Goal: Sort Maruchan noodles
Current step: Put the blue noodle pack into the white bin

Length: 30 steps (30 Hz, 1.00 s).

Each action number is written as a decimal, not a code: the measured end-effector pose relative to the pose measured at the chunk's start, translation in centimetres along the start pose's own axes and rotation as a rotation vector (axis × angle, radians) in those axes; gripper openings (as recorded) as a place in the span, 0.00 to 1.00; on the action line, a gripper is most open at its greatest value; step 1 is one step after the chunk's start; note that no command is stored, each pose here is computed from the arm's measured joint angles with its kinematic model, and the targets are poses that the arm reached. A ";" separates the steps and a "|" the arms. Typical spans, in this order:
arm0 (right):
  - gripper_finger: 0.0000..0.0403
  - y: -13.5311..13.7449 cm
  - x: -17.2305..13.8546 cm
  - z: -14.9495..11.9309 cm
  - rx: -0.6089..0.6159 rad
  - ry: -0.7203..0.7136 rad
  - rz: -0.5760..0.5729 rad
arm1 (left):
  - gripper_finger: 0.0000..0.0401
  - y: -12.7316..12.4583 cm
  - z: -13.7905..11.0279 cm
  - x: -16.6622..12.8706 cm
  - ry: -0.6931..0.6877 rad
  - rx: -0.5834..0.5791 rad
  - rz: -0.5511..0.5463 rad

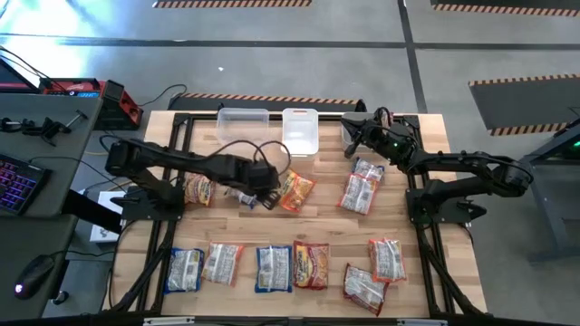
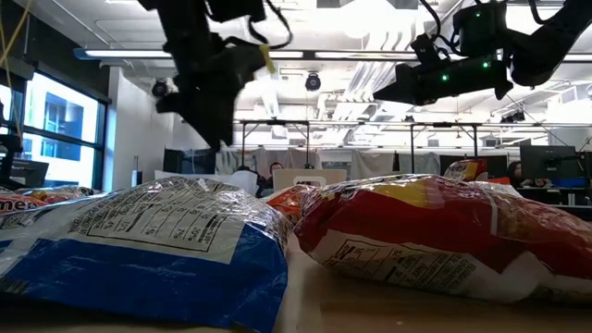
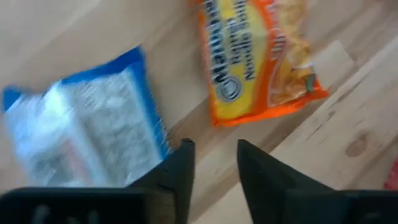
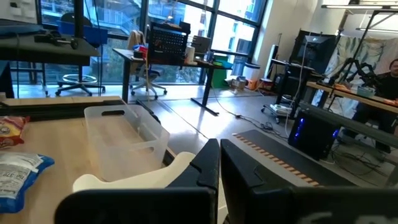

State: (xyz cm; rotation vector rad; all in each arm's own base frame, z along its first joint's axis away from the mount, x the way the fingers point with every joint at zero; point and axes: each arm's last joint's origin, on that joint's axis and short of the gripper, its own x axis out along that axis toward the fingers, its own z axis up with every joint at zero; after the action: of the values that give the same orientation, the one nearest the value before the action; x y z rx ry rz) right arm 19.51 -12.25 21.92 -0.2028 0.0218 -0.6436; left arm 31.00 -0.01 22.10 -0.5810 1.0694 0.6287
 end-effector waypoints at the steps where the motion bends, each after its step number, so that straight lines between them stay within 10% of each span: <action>1: 0.00 0.0 0.0 0.0 0.000 0.000 0.000 | 0.34 -0.3 -0.1 0.3 0.000 0.038 0.006; 19: 0.00 0.0 0.0 0.0 -0.003 -0.001 0.004 | 0.56 -4.6 -1.3 5.4 0.146 0.366 0.479; 30: 0.00 0.0 0.0 0.0 0.000 -0.001 0.004 | 0.56 -3.9 -1.4 7.3 0.252 0.229 0.549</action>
State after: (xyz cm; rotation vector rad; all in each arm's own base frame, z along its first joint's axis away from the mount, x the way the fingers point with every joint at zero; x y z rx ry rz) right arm 19.51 -12.24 21.92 -0.2029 0.0209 -0.6399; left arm 35.47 -2.35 15.34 -0.1608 1.5357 0.9076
